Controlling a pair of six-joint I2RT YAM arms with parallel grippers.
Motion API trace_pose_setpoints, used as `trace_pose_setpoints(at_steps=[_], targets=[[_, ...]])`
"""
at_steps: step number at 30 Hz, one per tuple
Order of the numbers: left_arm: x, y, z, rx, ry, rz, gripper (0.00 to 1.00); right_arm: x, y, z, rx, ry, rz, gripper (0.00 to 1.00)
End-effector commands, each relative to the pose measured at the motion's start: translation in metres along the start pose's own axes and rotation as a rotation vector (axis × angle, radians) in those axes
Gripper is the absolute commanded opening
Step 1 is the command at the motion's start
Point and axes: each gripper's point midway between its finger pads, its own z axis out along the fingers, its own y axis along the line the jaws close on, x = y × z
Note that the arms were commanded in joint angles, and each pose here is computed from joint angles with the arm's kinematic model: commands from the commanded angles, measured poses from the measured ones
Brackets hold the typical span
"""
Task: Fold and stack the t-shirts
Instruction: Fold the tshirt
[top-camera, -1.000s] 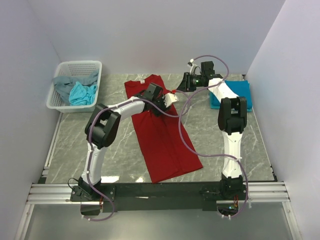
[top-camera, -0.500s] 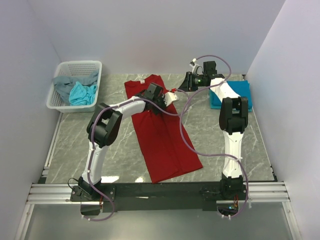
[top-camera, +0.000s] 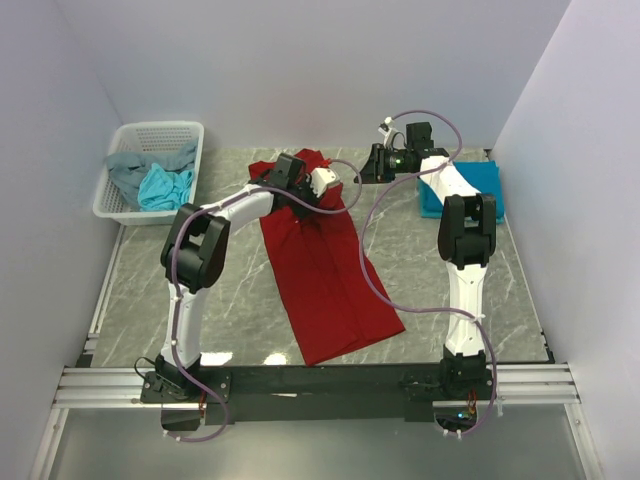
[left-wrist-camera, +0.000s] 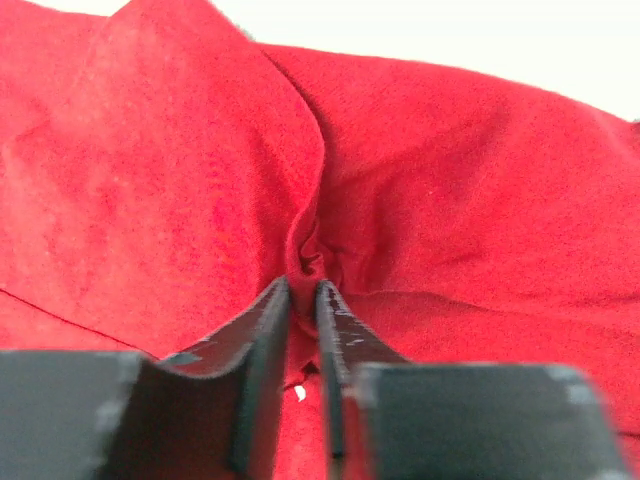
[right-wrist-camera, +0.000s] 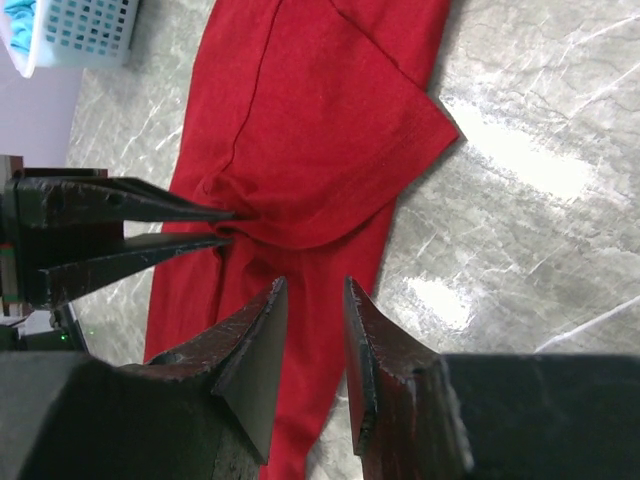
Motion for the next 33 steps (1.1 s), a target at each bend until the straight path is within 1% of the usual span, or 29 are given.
trace_pose_setpoints(at_steps=[1, 3, 5, 6, 7, 10, 12, 13, 14, 15, 16, 17, 18, 19, 20, 21, 22, 24, 25, 26, 27, 28, 29, 30, 33], targets=[[-0.025, -0.005, -0.014, 0.018, -0.058, 0.008, 0.26, -0.020, 0.021, -0.013, -0.027, -0.046, -0.055, 0.36], [-0.024, -0.007, -0.011, 0.035, -0.057, 0.003, 0.27, -0.020, 0.021, -0.014, -0.027, -0.048, -0.055, 0.36], [-0.024, -0.007, -0.009, 0.039, -0.058, -0.006, 0.23, -0.020, 0.021, -0.013, -0.027, -0.047, -0.058, 0.36], [-0.027, -0.007, -0.009, 0.041, -0.065, -0.009, 0.19, -0.020, 0.020, -0.014, -0.025, -0.048, -0.056, 0.36], [-0.029, -0.005, -0.009, 0.035, -0.071, -0.012, 0.11, -0.020, 0.020, -0.014, -0.025, -0.047, -0.055, 0.36], [-0.032, 0.002, -0.011, 0.038, -0.091, -0.060, 0.00, -0.019, 0.021, -0.013, -0.027, -0.044, -0.056, 0.36], [-0.041, 0.011, -0.021, 0.024, -0.141, -0.129, 0.00, -0.018, 0.019, -0.013, -0.024, -0.042, -0.052, 0.36], [-0.031, 0.021, -0.027, 0.020, -0.151, -0.180, 0.00, -0.018, 0.020, -0.014, -0.025, -0.042, -0.052, 0.36], [-0.037, 0.027, -0.039, 0.010, -0.185, -0.246, 0.00, -0.018, 0.019, -0.013, -0.024, -0.042, -0.053, 0.36], [-0.041, 0.037, -0.047, -0.009, -0.233, -0.273, 0.00, -0.018, 0.019, -0.013, -0.025, -0.041, -0.054, 0.36], [-0.020, 0.046, -0.054, -0.015, -0.232, -0.339, 0.00, -0.018, 0.019, -0.013, -0.024, -0.042, -0.056, 0.36], [-0.023, 0.051, -0.068, -0.027, -0.266, -0.413, 0.00, -0.018, 0.019, -0.013, -0.026, -0.043, -0.054, 0.36], [-0.023, 0.061, -0.075, -0.044, -0.307, -0.431, 0.00, -0.018, 0.019, -0.013, -0.027, -0.042, -0.053, 0.36], [-0.001, 0.067, -0.081, -0.056, -0.293, -0.516, 0.01, -0.018, 0.019, -0.013, -0.029, -0.042, -0.050, 0.36], [0.001, 0.070, -0.088, -0.067, -0.305, -0.578, 0.00, -0.018, 0.019, -0.012, -0.030, -0.041, -0.047, 0.36], [0.016, 0.069, -0.089, -0.072, -0.292, -0.619, 0.00, -0.017, 0.019, -0.011, -0.031, -0.038, -0.044, 0.36], [0.027, 0.081, -0.097, -0.106, -0.300, -0.663, 0.00, -0.017, 0.019, -0.011, -0.030, -0.037, -0.045, 0.36], [0.037, 0.091, -0.110, -0.154, -0.329, -0.767, 0.03, -0.015, 0.019, -0.009, -0.030, -0.030, -0.039, 0.36], [0.051, 0.101, -0.117, -0.194, -0.346, -0.816, 0.11, -0.013, 0.017, -0.009, -0.025, -0.027, -0.038, 0.36], [0.053, 0.105, -0.122, -0.206, -0.363, -0.878, 0.14, -0.012, 0.019, -0.006, -0.027, -0.021, -0.040, 0.36], [0.056, 0.107, -0.124, -0.204, -0.367, -0.900, 0.14, -0.011, 0.019, -0.006, -0.026, -0.014, -0.038, 0.36], [0.058, 0.113, -0.128, -0.214, -0.376, -0.919, 0.19, -0.010, 0.018, -0.004, -0.021, -0.010, -0.044, 0.36], [0.061, 0.112, -0.126, -0.202, -0.360, -0.943, 0.22, -0.008, 0.020, -0.001, -0.022, -0.001, -0.049, 0.36], [0.055, 0.113, -0.128, -0.182, -0.367, -0.931, 0.25, -0.006, 0.021, 0.001, -0.023, 0.015, -0.055, 0.36], [0.046, 0.112, -0.128, -0.144, -0.371, -0.915, 0.28, -0.001, 0.029, 0.014, -0.020, 0.055, -0.087, 0.36]])
